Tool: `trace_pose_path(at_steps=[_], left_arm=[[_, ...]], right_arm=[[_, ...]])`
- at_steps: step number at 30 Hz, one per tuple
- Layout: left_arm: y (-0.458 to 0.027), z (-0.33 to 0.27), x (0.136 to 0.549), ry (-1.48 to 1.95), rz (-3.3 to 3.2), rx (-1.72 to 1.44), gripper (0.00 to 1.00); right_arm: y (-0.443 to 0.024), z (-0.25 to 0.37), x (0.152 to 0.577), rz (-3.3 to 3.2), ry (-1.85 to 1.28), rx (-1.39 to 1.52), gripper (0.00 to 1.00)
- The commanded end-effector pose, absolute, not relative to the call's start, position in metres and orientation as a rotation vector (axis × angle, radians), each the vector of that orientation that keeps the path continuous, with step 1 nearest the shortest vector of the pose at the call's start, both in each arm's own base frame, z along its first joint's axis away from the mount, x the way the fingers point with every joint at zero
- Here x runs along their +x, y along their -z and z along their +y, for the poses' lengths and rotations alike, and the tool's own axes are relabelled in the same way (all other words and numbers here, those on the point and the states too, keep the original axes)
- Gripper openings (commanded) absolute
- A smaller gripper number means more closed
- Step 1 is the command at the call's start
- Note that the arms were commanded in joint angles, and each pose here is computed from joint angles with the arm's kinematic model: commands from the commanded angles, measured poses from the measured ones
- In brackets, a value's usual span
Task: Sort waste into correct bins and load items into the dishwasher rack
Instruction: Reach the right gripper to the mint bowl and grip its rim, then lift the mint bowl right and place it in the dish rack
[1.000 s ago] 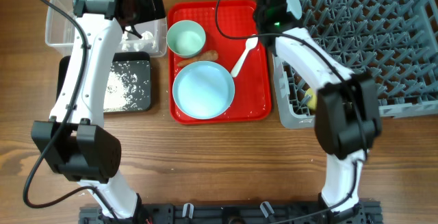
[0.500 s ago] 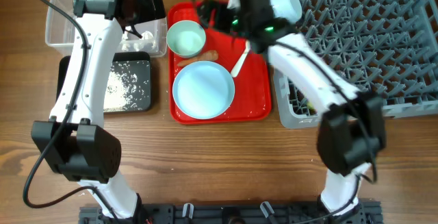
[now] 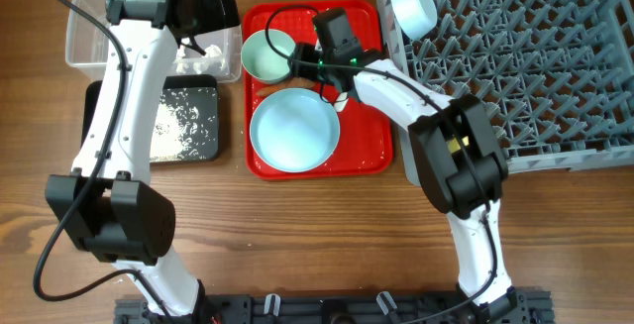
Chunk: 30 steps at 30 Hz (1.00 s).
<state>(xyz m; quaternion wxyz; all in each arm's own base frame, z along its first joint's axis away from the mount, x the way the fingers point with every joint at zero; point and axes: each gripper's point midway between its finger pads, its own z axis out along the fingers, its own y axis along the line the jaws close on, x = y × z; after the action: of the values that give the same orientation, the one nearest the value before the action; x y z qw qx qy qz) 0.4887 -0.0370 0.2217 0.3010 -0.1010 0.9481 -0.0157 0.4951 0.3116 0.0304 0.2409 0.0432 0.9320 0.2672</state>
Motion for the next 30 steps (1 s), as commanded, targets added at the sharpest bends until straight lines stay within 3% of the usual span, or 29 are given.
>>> trace_pose_path(at_steps=[1, 4, 8, 9, 14, 22, 26, 30], left_arm=[[-0.234, -0.034, 0.49, 0.036, 2.484, -0.277, 1.0], [-0.234, -0.034, 0.49, 0.036, 2.484, -0.277, 1.0], [-0.234, -0.034, 0.49, 0.036, 2.484, -0.277, 1.0], [-0.234, -0.034, 0.49, 0.036, 2.484, -0.277, 1.0], [-0.234, -0.034, 0.49, 0.036, 2.484, -0.277, 1.0], [-0.234, -0.034, 0.49, 0.036, 2.484, -0.277, 1.0], [-0.234, -0.034, 0.49, 0.036, 2.484, -0.277, 1.0], [-0.234, -0.034, 0.49, 0.036, 2.484, -0.277, 1.0]], right_arm=[[-0.029, 0.317, 0.5, 2.521, -0.664, 0.139, 0.48], [-0.028, 0.317, 0.499, 2.516, -0.627, 0.187, 0.28], [-0.032, 0.31, 0.503, 2.517, -0.654, 0.227, 0.12], [-0.039, 0.3, 0.506, 2.519, -0.65, 0.25, 0.04], [-0.081, 0.268, 0.517, 2.468, -0.623, 0.245, 0.04], [-0.248, 0.192, 0.503, 2.186, -0.319, 0.153, 0.04], [-0.296, 0.083, 0.456, 2.079, 0.267, 0.394, 0.04], [-0.308, 0.011, 0.41, 1.982, 0.876, 0.452, 0.04]])
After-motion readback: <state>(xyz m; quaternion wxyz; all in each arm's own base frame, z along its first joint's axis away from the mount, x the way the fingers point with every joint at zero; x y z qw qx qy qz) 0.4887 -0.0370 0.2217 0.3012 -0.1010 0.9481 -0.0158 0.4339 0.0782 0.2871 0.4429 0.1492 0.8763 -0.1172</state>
